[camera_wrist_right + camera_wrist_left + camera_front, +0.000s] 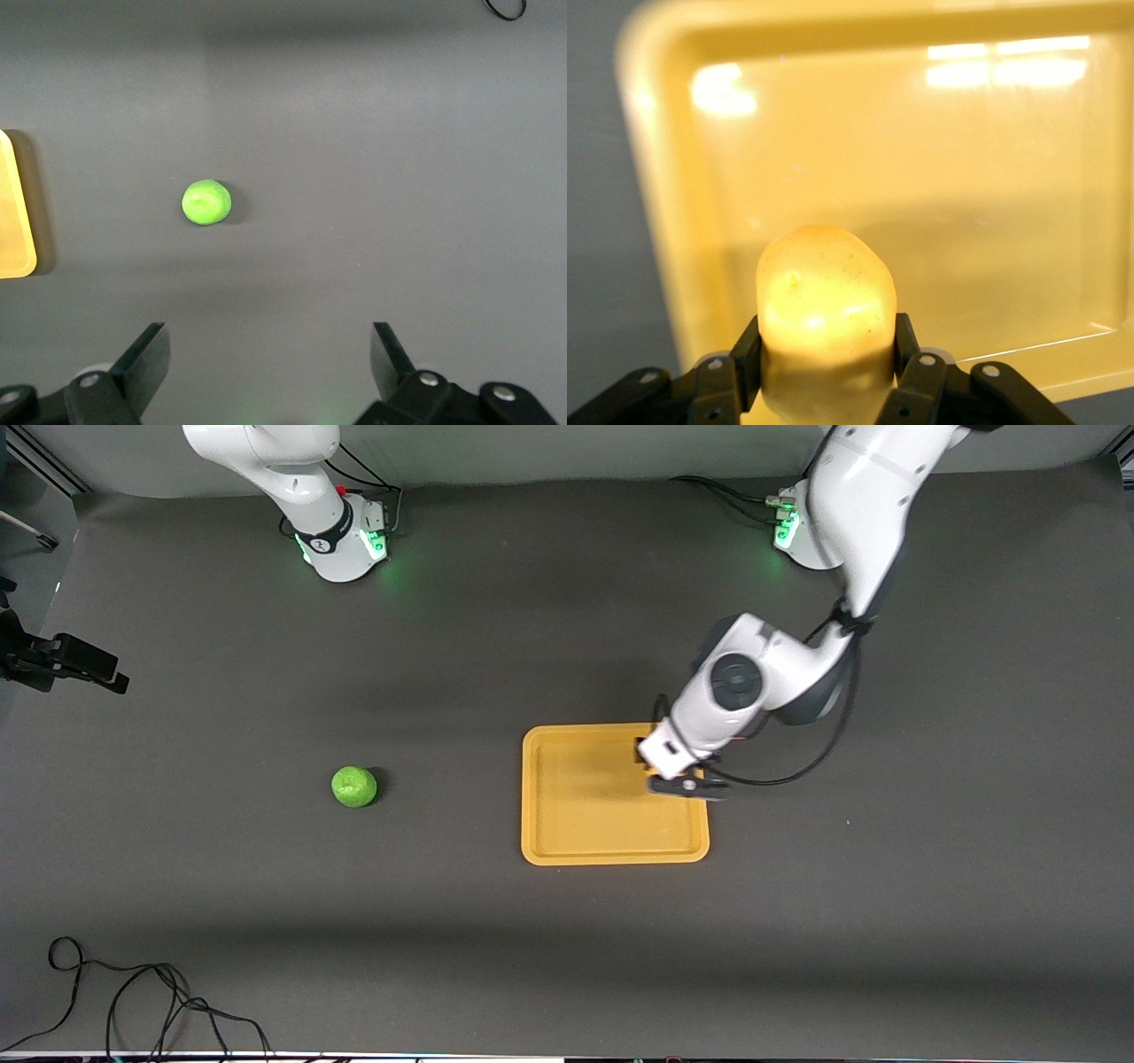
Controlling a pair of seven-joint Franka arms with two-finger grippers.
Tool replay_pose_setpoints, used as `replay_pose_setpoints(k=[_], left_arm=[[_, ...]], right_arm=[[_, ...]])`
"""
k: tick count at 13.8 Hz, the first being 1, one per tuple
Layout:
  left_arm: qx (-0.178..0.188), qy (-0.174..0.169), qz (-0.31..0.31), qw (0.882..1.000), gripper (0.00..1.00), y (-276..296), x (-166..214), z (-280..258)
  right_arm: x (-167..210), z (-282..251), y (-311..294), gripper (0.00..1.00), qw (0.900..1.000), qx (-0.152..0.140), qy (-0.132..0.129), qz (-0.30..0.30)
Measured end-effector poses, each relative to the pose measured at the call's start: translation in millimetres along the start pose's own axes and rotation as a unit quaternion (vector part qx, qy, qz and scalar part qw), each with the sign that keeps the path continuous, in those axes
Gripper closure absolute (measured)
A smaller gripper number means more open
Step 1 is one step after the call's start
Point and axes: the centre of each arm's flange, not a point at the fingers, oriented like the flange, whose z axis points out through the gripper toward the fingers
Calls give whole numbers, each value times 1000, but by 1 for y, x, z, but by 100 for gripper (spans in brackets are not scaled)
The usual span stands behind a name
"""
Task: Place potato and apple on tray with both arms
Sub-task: 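Carry the potato onto the tray and open the left gripper, then reach the right gripper to the green apple while the left gripper withdraws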
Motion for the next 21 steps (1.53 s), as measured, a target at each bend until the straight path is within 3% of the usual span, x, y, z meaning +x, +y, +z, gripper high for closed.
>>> replay_pose_setpoints(k=[6,11,12,15,18,21], left_arm=[[16,-6,-2,1000,40,-16,17,29],[23,-1,-4,1000,40,-24,23,28],[26,0,-1,1000,35,-24,23,28],[33,11,1,999,2,-31,31,20],[40,27,-24,999,0,-55,56,-48],[38,73,-69,994,0,-102,73,-176]], right_arm=[[0,0,-13,0,1000,2,0,-11],[-12,-2,-119,0,999,0,5,-54],[-15,-2,-134,0,998,0,9,-60],[-12,18,-140,0,998,-1,5,-63],[-2,75,-139,0,998,0,8,-60],[6,163,-148,0,998,3,27,-61]])
